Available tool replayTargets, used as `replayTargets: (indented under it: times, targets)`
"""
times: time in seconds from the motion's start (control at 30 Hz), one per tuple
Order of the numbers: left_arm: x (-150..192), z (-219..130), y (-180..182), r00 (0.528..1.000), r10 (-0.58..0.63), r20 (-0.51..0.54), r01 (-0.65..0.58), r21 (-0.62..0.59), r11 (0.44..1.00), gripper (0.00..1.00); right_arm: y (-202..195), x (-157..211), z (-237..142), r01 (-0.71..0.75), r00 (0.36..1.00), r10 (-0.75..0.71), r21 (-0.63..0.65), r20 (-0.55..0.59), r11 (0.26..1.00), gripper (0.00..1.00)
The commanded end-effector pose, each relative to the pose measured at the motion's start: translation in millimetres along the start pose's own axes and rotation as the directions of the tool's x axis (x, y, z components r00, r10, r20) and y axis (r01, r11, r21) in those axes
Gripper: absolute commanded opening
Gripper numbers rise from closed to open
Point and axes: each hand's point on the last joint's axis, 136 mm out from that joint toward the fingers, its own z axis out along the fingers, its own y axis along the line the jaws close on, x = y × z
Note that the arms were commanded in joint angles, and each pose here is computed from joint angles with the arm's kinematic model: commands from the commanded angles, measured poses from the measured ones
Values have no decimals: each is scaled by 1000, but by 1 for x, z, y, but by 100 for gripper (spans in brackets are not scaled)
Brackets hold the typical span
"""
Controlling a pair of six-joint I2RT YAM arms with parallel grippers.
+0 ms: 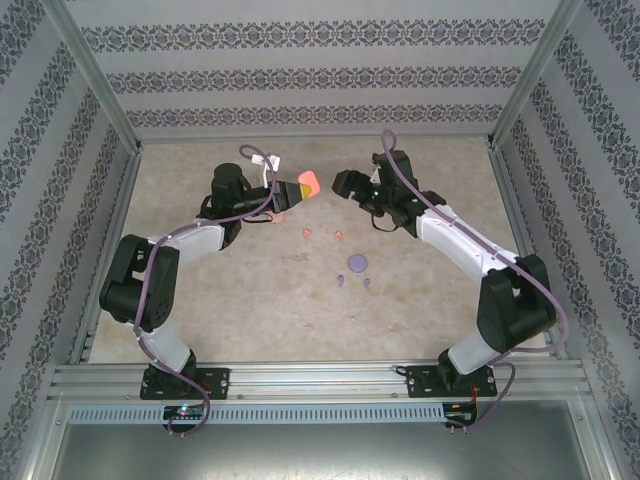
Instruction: Insert the wireless bluetooth earbuds into the charging case
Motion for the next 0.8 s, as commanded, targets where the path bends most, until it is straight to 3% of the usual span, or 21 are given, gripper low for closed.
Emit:
replayTargets:
  times: [0.0,0.27,0.77]
  targets:
    - [-4,-7,-28,996,67,-56,-62,81,995,0,44,-7,-30,278,960,-268,-184,82,943,82]
    - [-3,-9,-45,990,85,-113,-68,145,987,0,65,10,-33,348,934,-356,-347,45,871,79]
    - [-7,-9,-51,988,94,-125,-73,160,984,0,76,10,-10,332,936,-352,-379,17,864,74]
